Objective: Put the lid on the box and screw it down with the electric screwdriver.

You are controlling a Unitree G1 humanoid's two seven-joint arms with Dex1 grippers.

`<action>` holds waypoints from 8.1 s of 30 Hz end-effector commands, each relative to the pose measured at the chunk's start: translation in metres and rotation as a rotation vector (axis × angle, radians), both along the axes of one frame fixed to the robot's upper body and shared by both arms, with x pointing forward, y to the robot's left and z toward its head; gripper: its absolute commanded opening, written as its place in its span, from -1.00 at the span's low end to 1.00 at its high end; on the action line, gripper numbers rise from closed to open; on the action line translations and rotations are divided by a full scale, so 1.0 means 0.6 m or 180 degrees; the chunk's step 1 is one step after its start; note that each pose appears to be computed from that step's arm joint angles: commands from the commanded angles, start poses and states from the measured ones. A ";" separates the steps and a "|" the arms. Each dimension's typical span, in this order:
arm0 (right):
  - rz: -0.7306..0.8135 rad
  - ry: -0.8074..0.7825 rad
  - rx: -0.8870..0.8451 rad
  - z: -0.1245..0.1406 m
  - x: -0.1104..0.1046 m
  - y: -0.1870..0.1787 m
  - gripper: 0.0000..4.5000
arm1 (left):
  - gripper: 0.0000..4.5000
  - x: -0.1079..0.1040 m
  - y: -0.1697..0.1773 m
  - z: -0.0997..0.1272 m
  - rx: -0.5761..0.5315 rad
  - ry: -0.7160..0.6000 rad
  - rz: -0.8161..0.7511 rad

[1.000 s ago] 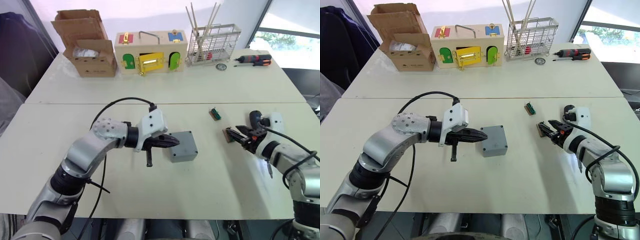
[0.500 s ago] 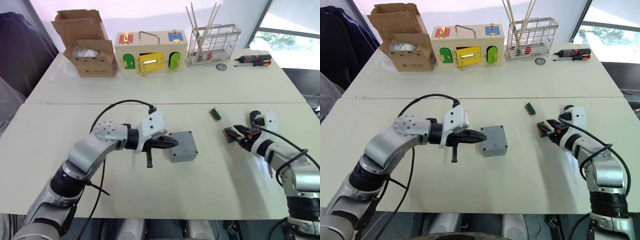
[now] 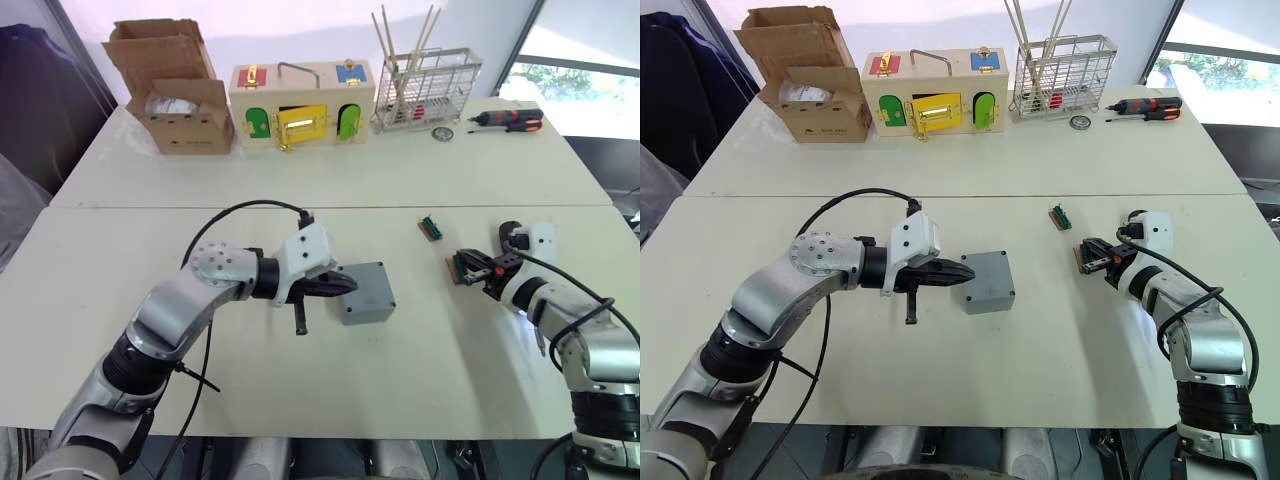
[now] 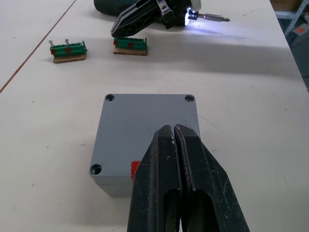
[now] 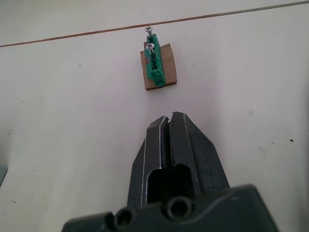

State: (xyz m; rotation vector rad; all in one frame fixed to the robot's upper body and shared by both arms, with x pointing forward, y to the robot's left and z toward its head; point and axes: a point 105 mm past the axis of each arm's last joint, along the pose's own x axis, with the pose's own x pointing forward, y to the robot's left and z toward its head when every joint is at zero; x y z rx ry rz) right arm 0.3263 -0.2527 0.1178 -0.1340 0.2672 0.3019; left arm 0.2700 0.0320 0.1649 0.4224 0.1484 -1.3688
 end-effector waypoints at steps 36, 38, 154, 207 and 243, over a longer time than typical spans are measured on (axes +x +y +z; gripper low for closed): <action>0.1922 -0.0079 0.0205 0.076 -0.052 0.200 -0.99 | -1.00 -0.010 0.068 0.002 0.0213 0.0117 0.0137; 0.1918 -0.0074 0.0190 0.073 -0.051 0.199 -0.99 | -1.00 -0.010 0.067 0.002 0.0209 0.0112 0.0138; 0.0025 0.0813 0.0655 0.278 0.076 -0.102 -0.18 | -1.00 -0.011 -0.012 0.038 -0.0289 -0.0108 -0.0377; 0.1394 -0.1196 0.1055 0.164 -0.046 0.209 -0.18 | -1.00 0.038 -0.005 -0.029 0.0311 -0.0022 -0.0306; 0.1735 -0.0550 0.0626 0.021 -0.053 0.239 -0.18 | -1.00 0.037 0.005 -0.073 0.0446 0.0074 -0.0125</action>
